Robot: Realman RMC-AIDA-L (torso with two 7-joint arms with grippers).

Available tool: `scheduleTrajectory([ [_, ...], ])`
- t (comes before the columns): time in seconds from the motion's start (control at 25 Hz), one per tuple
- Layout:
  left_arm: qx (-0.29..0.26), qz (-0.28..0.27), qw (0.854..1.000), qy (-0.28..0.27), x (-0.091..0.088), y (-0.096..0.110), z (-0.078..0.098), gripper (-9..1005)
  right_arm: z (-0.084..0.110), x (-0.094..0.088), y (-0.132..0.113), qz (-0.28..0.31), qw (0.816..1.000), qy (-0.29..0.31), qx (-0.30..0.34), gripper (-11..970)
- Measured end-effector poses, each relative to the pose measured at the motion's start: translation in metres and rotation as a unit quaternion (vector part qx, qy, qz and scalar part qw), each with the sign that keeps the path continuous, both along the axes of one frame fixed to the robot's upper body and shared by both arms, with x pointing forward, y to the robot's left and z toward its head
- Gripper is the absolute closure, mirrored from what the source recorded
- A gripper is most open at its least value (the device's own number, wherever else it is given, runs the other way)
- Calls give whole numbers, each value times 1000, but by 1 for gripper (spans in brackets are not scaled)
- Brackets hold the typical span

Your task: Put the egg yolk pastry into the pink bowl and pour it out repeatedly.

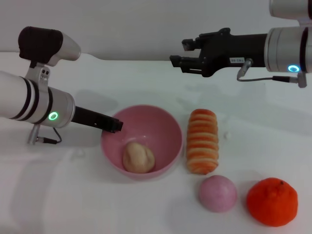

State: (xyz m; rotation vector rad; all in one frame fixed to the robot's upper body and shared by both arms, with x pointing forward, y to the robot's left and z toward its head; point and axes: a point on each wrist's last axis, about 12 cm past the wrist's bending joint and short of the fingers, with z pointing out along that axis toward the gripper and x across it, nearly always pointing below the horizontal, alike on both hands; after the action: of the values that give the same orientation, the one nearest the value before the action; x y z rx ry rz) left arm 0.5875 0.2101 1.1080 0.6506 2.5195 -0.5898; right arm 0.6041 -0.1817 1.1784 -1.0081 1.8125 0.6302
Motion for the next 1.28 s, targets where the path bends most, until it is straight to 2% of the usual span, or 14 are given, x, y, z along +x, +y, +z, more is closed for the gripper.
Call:
scheduleTrajectory([
  [0.24, -8, 15, 1000, 6, 2, -1, 3, 997, -6, 0, -5, -9, 1000, 10, 0, 448],
  [0.44, -14, 28, 1000, 3, 5, 3, 7, 843, -10, 2, -8, -23, 1000, 11, 0, 449],
  [0.56, -35, 44, 998, -5, 9, 10, 19, 750, -11, 3, -9, -30, 1000, 9, 1, 449],
  [0.68, -85, 64, 994, -16, 11, 22, 37, 657, -13, 6, -11, -43, 999, 7, 2, 449],
  [0.8, -156, 83, 983, -42, 10, 40, 56, 417, -15, 10, -17, -68, 998, 3, 10, 449],
  [0.96, -253, 104, 957, -94, 0, 69, 71, 368, -15, 14, -28, -110, 993, -5, 35, 449],
  [1.08, -337, 121, 920, -161, -15, 98, 78, 332, -16, 17, -40, -151, 985, 0, 79, 449],
  [1.16, -385, 144, 887, -213, -27, 120, 77, 307, -17, 19, -54, -191, 972, 12, 133, 449],
  [1.28, -413, 181, 844, -291, -48, 153, 69, 295, -23, 21, -91, -265, 928, 36, 258, 449],
])
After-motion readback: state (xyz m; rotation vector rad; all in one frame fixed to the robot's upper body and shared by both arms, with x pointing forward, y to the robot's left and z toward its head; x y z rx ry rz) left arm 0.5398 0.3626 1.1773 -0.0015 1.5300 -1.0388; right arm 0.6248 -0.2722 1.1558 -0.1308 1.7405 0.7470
